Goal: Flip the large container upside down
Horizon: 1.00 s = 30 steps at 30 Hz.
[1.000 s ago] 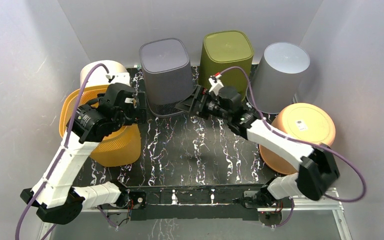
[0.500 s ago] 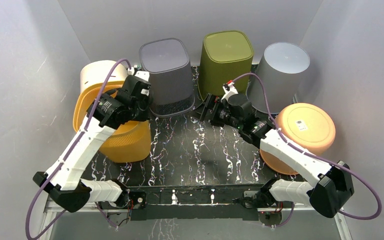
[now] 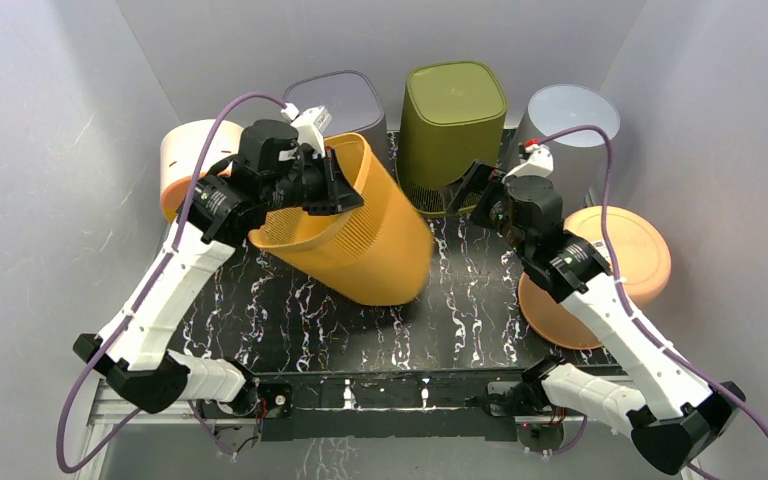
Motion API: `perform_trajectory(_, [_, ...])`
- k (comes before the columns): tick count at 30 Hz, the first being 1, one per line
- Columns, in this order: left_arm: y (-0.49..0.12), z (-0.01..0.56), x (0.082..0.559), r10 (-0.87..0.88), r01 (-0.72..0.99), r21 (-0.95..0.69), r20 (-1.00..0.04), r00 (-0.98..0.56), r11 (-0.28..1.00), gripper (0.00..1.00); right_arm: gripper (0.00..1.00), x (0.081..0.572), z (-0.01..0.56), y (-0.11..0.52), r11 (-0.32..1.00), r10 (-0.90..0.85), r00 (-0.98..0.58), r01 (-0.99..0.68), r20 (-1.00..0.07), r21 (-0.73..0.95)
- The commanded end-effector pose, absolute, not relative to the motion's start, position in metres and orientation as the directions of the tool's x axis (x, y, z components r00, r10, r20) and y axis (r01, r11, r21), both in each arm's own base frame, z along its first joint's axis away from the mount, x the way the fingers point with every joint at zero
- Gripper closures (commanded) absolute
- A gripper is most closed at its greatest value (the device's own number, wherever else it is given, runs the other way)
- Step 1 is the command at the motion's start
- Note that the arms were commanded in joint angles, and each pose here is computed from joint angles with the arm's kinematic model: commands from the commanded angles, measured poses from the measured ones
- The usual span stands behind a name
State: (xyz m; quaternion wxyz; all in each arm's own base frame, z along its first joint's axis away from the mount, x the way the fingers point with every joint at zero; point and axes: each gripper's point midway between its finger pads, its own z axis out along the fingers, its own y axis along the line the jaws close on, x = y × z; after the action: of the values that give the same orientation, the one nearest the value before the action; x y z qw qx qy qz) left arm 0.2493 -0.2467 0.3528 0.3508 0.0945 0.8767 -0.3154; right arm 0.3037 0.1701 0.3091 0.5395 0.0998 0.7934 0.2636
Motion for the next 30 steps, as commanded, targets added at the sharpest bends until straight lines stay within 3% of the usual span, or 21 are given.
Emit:
perform_trajectory(1, [-0.298, 0.426, 0.218, -0.196, 0.528, -0.739, -0.641, -0.742, 0.418, 1.00, 0.02, 0.302, 0.349, 0.118, 0.906, 0.411, -0.223, -0.005, -0.884, 0.423])
perform_trajectory(4, [-0.300, 0.428, 0.214, -0.263, 0.511, -0.786, -0.605, -0.752, 0.347, 1.00, 0.02, 0.296, 0.368, 0.103, 0.913, 0.405, -0.164, 0.016, -0.900, 0.408])
perform_trajectory(13, [-0.274, 0.372, 0.209, -0.348, 0.341, -0.857, -0.478, -0.806, 0.387, 1.00, 0.02, 0.285, 0.381, 0.100, 0.910, 0.407, -0.158, -0.007, -0.899, 0.414])
perform_trajectory(20, [-0.232, 0.299, 0.205, -0.423, 0.188, -0.815, -0.464, -0.779, 0.548, 1.00, 0.02, 0.281, 0.361, 0.125, 0.899, 0.390, -0.281, -0.088, -0.877, 0.428])
perform_trajectory(23, [-0.213, 0.280, 0.201, -0.393, 0.140, -0.743, -0.493, -0.776, 0.654, 0.49, 0.02, 0.276, 0.348, 0.131, 0.886, 0.404, -0.343, -0.082, -0.848, 0.456])
perform_trajectory(24, [-0.208, 0.277, 0.200, -0.370, 0.139, -0.714, -0.508, -0.778, 0.687, 0.38, 0.02, 0.273, 0.344, 0.133, 0.884, 0.401, -0.362, -0.088, -0.841, 0.459])
perform_trajectory(27, [-0.194, 0.278, 0.202, -0.318, 0.141, -0.631, -0.556, -0.768, 0.763, 0.29, 0.02, 0.266, 0.330, 0.134, 0.884, 0.395, -0.411, -0.072, -0.822, 0.461])
perform_trajectory(30, [-0.182, 0.281, 0.206, -0.250, 0.168, -0.541, -0.613, -0.749, 0.824, 0.29, 0.02, 0.256, 0.316, 0.132, 0.868, 0.428, -0.450, -0.038, -0.784, 0.496])
